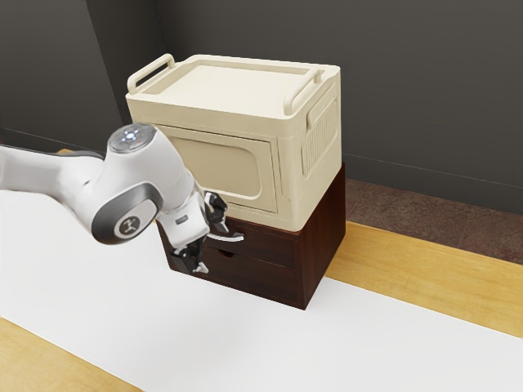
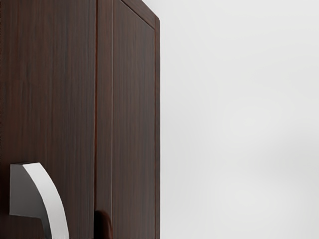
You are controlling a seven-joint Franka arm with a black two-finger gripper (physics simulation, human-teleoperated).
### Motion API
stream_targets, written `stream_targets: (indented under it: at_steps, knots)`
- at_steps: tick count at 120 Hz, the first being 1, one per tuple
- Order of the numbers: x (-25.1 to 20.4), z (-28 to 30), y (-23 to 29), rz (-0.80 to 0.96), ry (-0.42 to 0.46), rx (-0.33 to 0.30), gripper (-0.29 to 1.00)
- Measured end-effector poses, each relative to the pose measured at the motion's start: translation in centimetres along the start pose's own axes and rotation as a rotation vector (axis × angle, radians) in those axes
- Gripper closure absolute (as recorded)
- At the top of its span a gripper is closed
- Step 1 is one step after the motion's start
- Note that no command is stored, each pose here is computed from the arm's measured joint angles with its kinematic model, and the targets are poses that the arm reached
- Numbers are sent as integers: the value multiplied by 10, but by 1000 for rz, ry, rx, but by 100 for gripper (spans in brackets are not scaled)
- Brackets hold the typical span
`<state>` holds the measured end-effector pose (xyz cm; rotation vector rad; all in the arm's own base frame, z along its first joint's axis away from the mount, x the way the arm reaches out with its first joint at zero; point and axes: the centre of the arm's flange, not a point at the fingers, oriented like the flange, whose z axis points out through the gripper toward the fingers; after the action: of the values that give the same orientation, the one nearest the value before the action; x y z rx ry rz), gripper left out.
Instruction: Pull the drawer handle with one arm to open the drawer
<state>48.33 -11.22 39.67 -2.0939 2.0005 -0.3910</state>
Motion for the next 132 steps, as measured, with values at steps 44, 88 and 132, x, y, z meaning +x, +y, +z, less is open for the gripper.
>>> stream_targets:
  at_steps: [44,88,132]
  knots:
    - [-6,7,-1,-39,-10,-5,0]
    - [-16,17,-2,-80,-25,-20,0]
    - [-17,23,-1,-95,-31,-29,11]
